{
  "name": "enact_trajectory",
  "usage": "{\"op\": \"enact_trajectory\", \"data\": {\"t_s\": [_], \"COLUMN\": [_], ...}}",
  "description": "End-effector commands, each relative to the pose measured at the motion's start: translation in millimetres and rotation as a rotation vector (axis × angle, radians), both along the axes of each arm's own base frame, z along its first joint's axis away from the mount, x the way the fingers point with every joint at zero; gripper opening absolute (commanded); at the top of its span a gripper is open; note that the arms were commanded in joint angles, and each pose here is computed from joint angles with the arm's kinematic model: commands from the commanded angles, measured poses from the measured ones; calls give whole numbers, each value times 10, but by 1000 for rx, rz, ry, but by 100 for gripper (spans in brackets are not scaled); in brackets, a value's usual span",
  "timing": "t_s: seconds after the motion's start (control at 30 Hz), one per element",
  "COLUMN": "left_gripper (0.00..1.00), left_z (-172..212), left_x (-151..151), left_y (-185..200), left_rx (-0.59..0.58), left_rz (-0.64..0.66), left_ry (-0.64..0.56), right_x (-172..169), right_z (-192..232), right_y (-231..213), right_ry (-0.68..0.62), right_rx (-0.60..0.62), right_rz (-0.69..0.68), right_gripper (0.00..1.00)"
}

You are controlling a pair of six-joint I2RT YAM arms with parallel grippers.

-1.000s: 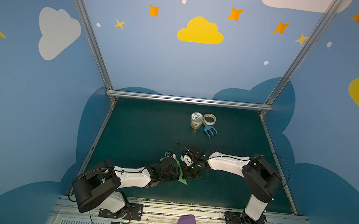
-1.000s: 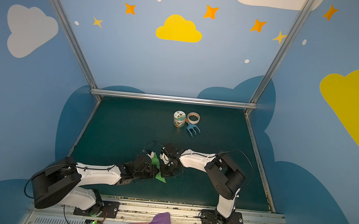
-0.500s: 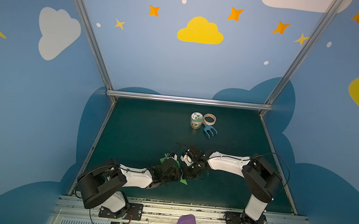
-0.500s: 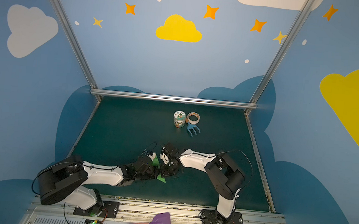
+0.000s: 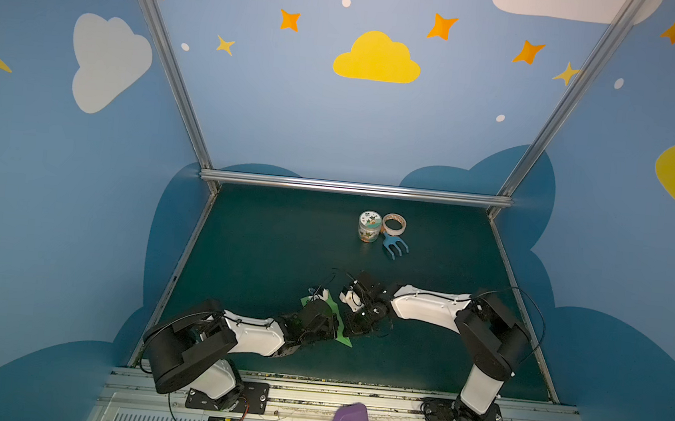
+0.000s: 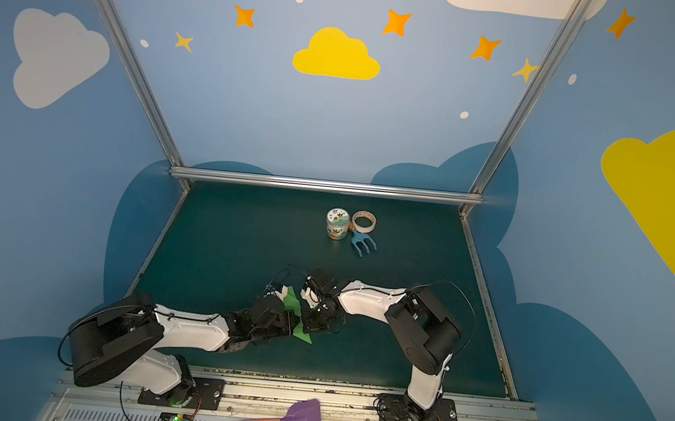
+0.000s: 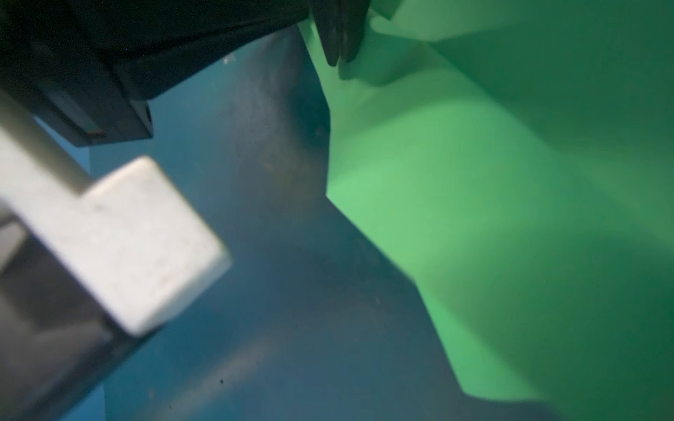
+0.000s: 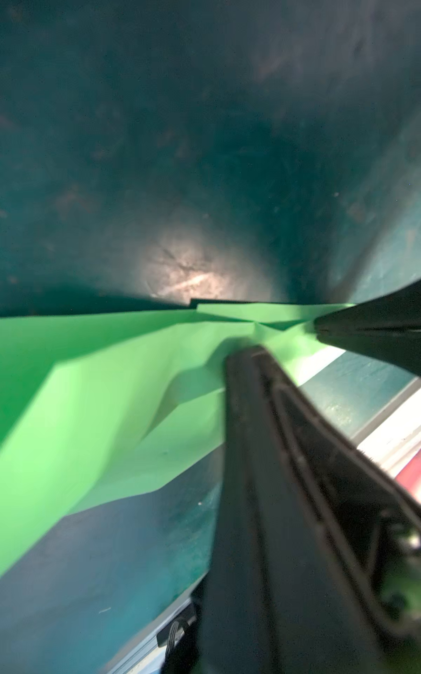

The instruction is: Fold a paper plane with a square sheet of paper (fold left side to right side)

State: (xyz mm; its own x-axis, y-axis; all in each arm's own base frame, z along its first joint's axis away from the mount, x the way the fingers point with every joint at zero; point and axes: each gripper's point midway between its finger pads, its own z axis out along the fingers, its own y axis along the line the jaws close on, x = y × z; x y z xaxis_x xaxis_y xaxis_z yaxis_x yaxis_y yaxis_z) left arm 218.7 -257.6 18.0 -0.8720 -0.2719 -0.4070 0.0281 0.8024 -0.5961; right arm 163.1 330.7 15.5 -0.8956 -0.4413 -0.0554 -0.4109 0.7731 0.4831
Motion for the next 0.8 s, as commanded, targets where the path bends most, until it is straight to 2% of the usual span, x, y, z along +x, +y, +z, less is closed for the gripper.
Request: {"op": "enact_trajectory", "data": {"t_s": [0.0, 0.47, 0.77], "left_gripper": [4, 4, 4], "left_z": [-257, -426, -571], "left_x": [-1, 249, 375], "left_y": [432, 1032, 1424], "left_rx": [141, 159, 152], "left_rz": [103, 296, 475], "left_ry": [39, 123, 218], "right_x": [-158, -170, -178], "right_z": [-417, -442, -470], "right_y": [-371, -393, -418], "right_ry": [42, 46, 46], "right_rx": [-176, -180, -186], "right_rz": [8, 11, 14], "right_gripper": [0, 0, 0]}}
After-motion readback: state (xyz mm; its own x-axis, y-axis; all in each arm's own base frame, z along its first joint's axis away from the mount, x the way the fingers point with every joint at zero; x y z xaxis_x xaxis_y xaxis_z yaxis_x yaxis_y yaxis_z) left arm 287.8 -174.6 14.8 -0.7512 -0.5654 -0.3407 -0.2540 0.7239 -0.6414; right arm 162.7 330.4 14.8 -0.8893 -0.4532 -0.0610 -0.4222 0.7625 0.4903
